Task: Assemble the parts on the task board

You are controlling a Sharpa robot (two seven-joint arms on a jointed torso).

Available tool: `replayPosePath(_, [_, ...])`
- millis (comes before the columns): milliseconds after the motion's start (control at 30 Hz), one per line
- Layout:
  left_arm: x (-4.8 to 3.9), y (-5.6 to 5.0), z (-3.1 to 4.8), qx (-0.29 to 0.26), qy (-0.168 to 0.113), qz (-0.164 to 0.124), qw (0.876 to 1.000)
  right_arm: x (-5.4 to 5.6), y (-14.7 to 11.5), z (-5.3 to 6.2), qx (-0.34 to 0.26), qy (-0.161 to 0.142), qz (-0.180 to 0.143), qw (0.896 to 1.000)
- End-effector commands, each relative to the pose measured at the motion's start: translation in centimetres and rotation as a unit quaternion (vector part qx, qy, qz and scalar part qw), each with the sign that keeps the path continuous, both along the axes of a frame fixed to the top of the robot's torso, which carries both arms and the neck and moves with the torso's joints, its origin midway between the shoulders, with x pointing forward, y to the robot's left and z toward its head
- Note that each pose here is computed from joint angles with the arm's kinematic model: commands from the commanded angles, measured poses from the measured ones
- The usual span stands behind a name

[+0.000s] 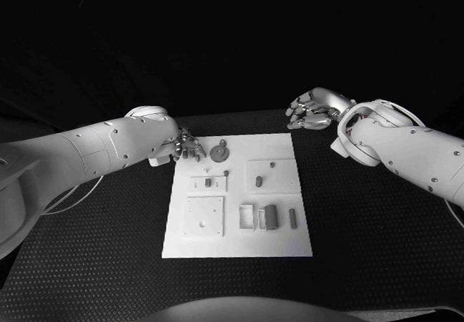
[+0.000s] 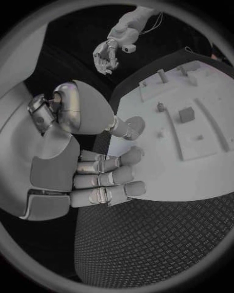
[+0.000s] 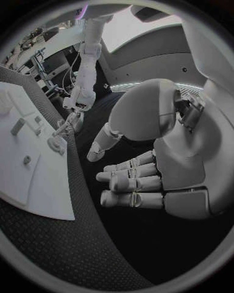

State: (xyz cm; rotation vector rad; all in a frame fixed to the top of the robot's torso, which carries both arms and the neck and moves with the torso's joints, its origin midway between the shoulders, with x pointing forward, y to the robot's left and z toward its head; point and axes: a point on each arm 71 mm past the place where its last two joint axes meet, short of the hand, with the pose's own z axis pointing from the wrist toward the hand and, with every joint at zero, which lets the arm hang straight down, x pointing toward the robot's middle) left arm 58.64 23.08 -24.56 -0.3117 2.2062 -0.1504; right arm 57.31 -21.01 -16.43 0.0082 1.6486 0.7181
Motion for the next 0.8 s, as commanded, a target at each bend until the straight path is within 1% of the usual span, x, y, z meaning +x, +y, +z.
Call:
replayPosePath(33, [-0.10, -0.34, -0.26, -0.004, 0.010, -0.008, 1.000, -0.07, 0.18, -0.02, 0.000, 0.002, 0.006, 1.000])
replayPosePath(533, [-0.06, -0.14, -0.27, -0.004, 0.005, -0.004, 1.000, -0.08, 0.27, -0.05, -0.001, 0.004, 0.007, 1.000])
replayPosePath(800, [-0.10, -0.25, -0.31, -0.010, 0.010, -0.002, 1.000, -0.06, 0.29, -0.06, -0.001, 0.005, 0.007, 1.000])
